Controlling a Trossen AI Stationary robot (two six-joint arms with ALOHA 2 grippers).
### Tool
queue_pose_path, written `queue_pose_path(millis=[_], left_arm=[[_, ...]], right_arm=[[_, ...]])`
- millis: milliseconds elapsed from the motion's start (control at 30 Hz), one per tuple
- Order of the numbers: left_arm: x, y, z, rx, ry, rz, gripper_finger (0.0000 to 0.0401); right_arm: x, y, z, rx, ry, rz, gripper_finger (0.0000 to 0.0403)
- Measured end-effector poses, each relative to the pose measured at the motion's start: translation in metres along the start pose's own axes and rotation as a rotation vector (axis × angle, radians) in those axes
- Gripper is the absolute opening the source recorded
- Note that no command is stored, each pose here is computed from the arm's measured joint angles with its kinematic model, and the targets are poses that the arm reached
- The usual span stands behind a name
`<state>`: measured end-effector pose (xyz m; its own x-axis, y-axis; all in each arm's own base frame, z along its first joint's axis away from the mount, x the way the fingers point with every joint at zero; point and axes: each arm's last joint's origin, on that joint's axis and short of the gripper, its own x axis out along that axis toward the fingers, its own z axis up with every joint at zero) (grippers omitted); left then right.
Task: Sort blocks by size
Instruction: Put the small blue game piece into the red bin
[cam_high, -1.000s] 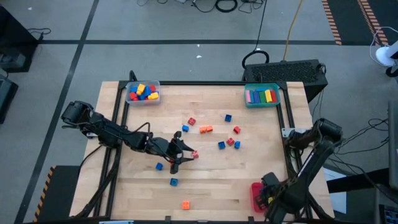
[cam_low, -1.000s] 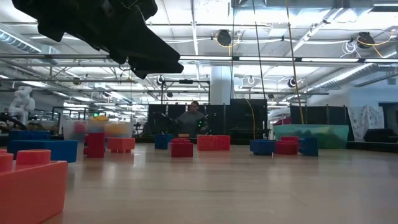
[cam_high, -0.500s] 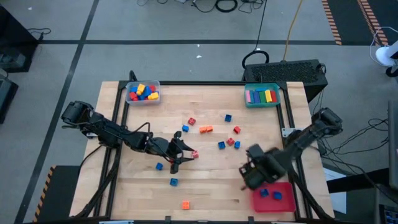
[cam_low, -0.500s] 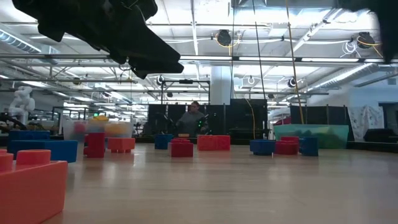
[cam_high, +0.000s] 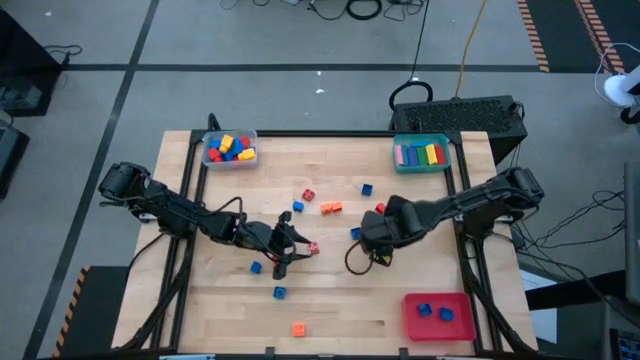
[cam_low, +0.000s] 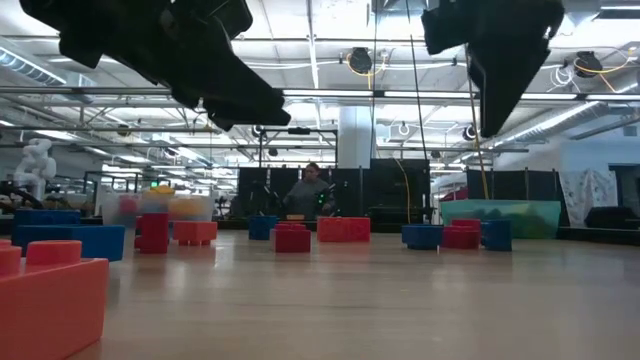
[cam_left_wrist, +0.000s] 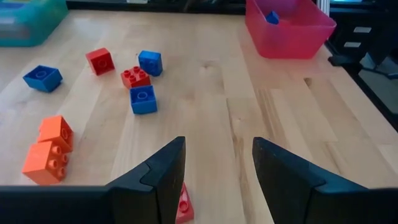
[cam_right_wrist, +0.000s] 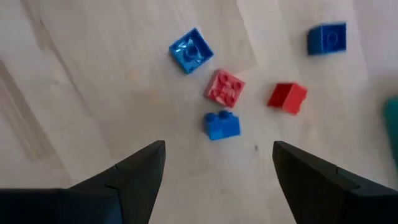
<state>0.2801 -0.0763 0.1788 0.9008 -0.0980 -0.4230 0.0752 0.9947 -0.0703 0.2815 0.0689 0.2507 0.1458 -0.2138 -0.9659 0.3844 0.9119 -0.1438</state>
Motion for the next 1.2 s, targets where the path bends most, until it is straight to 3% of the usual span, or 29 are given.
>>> queue_pose_path(millis=[300,500,833,967,1200], left_arm=[[0.000,0.000,-0.001,0.002,0.013,0.001,0.0190],[0.000,0.000,-0.001,0.002,0.010,0.008,0.0190],[0.000,0.002,-0.001,0.006,0.002,0.039,0.0190],[0.000,0.003,0.000,0.006,0.002,0.045,0.0190],[0.000,0.005,0.000,0.004,0.002,0.050,0.0190]], right_arm=[[0.051,-0.017,-0.010,-0.001,0.081,-0.005,0.0281],[0.080,-0.024,-0.017,-0.043,0.090,0.082,0.0281],[0.098,-0.037,-0.015,-0.045,0.059,0.115,0.0279],[0.099,-0.039,-0.016,-0.042,0.068,0.111,0.0253],[0.101,-0.038,-0.018,-0.032,0.072,0.133,0.0171]])
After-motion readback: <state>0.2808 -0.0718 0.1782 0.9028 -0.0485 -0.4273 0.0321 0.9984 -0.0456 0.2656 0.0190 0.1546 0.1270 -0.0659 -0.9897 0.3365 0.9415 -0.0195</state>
